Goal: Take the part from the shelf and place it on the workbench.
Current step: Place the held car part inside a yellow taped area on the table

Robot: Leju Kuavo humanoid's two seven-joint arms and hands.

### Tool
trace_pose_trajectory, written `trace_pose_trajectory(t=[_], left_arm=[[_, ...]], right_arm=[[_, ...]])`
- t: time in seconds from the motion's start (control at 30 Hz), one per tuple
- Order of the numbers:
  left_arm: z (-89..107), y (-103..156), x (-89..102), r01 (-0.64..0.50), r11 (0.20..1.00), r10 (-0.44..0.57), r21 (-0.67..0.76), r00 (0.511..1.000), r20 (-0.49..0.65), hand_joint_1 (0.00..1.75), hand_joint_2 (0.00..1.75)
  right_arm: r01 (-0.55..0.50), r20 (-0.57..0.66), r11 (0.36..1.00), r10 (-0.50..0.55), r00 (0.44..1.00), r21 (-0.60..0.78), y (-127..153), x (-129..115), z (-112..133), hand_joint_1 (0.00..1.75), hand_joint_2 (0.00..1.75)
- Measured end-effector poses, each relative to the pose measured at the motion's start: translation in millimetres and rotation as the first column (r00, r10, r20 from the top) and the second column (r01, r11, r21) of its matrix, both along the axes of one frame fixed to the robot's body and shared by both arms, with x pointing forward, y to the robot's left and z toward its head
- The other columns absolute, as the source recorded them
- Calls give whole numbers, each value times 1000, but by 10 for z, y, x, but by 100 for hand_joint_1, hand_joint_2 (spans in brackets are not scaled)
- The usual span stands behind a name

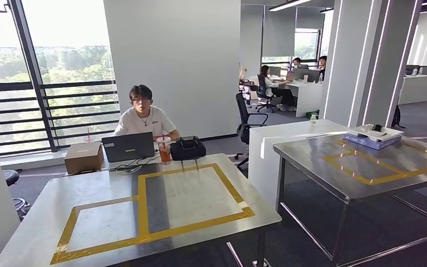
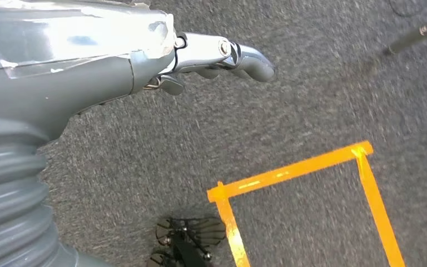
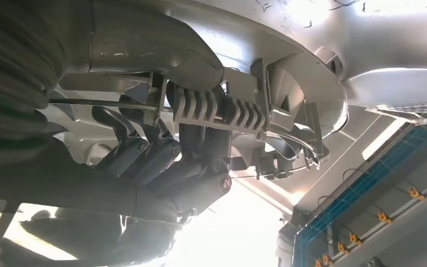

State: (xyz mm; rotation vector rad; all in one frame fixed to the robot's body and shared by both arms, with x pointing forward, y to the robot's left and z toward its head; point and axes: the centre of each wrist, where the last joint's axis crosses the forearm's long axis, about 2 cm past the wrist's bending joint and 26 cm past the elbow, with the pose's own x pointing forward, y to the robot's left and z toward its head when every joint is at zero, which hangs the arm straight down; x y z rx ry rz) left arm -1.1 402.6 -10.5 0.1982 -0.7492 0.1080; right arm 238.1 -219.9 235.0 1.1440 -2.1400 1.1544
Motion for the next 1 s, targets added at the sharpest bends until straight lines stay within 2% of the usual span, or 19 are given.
trace_pose_trajectory(t=[0.1, 0.33, 0.53, 0.73, 1.0], left_arm=[[-42, -41, -11, -7, 1000, 7, -18, 1000, 0, 0, 175], [-186, -178, 112, 2, 999, 0, -51, 999, 36, 0, 175], [-257, -219, 90, -4, 998, 6, -69, 999, 32, 0, 175], [-288, -239, 108, -14, 994, 18, -104, 999, 44, 0, 175], [-275, -222, 43, -46, 987, 53, -151, 998, 42, 0, 175]], right_arm=[[5, -5, 1000, -5, 1000, -18, -3, 22, -4, 168, 175], [26, -22, 998, -27, 999, -60, -5, 118, -48, 168, 175], [53, -14, 995, -54, 998, -85, 23, 200, -21, 168, 175], [66, -15, 993, -68, 998, -95, 59, 215, -14, 168, 175], [59, -6, 994, -59, 998, -93, 98, 185, 8, 168, 175]])
